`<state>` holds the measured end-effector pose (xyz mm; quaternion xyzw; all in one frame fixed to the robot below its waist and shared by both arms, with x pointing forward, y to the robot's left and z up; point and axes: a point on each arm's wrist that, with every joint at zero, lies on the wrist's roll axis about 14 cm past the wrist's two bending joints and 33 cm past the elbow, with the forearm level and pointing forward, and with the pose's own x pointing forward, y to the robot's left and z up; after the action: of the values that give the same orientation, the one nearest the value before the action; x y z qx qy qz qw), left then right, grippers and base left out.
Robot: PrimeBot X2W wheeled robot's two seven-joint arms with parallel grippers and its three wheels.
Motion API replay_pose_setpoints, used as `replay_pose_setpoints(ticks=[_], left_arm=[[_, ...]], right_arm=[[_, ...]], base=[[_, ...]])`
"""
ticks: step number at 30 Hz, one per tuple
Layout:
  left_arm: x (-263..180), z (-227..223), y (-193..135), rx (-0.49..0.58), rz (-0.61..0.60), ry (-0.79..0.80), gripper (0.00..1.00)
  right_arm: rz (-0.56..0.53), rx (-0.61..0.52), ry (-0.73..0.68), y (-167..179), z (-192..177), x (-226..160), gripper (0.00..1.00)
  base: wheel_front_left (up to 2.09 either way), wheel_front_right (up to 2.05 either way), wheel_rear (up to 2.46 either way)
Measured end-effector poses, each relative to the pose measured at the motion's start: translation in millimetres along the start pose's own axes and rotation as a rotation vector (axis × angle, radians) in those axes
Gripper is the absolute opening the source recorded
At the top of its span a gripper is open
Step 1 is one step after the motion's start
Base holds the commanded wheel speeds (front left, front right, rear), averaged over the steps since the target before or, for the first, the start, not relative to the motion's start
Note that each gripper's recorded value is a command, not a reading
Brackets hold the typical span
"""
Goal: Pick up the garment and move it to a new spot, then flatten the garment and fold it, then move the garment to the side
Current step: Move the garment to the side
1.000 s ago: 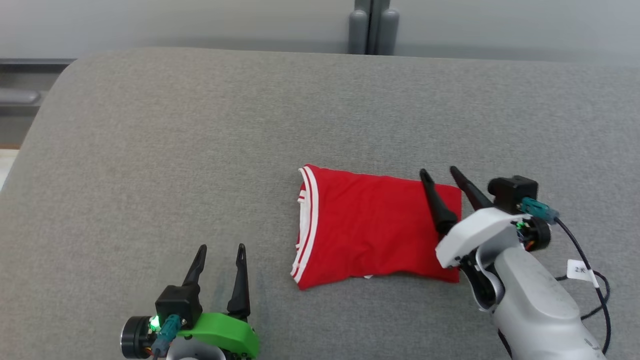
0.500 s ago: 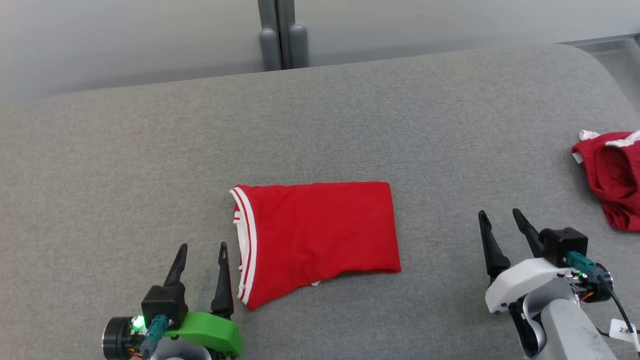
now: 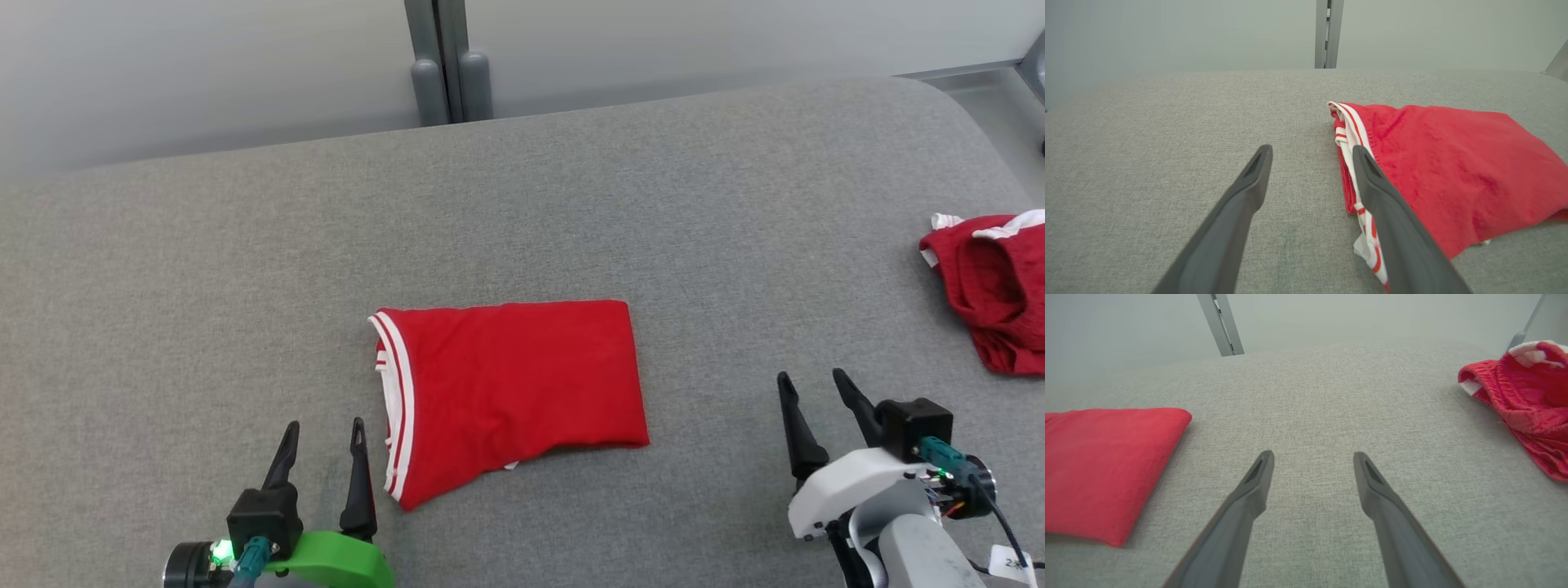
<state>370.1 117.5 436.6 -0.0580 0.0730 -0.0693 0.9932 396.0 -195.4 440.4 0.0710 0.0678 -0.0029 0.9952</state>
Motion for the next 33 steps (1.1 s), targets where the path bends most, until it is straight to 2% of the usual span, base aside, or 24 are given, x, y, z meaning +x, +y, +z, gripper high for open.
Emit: replay_pose_setpoints(ticks=[10, 13, 17, 18, 19, 20, 25, 30, 33], left_arm=[[5.4, 1.2, 9.7, -0.042, 0.038, -0.002, 1.00], [0.5, -4.0, 17.8, -0.053, 0.068, 0.014, 1.00], [-6.1, -9.1, 28.9, -0.056, 0.107, 0.030, 1.00], [-7.3, -10.4, 30.8, -0.057, 0.113, 0.034, 1.00], [-7.9, -11.7, 32.2, -0.056, 0.118, 0.038, 1.00], [-8.2, -13.3, 33.9, -0.056, 0.125, 0.043, 1.00], [-2.9, -18.7, 30.4, -0.052, 0.106, 0.059, 1.00], [12.3, -27.0, 7.8, -0.029, 0.011, 0.082, 1.00], [26.4, -26.8, -14.1, -0.021, -0.069, 0.079, 1.00]], right_arm=[[0.310, 0.011, 0.029, 109.8, 0.6, 56.5, 1.00], [0.349, 0.007, 0.095, 125.7, -18.7, 63.7, 1.00], [0.392, -0.012, 0.243, 139.3, -63.3, 56.6, 1.00], [0.402, -0.012, 0.266, 142.7, -68.7, 56.8, 0.85], [0.411, -0.015, 0.284, 145.1, -73.1, 56.6, 0.37], [0.423, -0.019, 0.298, 148.3, -76.9, 56.5, 0.00], [0.407, 0.014, 0.314, 145.8, -82.5, 55.9, 0.00], [0.322, 0.057, 0.305, 119.4, -79.2, 54.0, 0.00], [0.243, 0.073, 0.295, 91.5, -76.2, 49.5, 0.00]], base=[[0.00, 0.00, 0.00], [0.00, 0.00, 0.00], [0.00, 0.00, 0.00], [0.00, 0.00, 0.00], [0.00, 0.00, 0.00], [0.00, 0.00, 0.00], [0.00, 0.00, 0.00], [0.00, 0.00, 0.00], [0.00, 0.00, 0.00]])
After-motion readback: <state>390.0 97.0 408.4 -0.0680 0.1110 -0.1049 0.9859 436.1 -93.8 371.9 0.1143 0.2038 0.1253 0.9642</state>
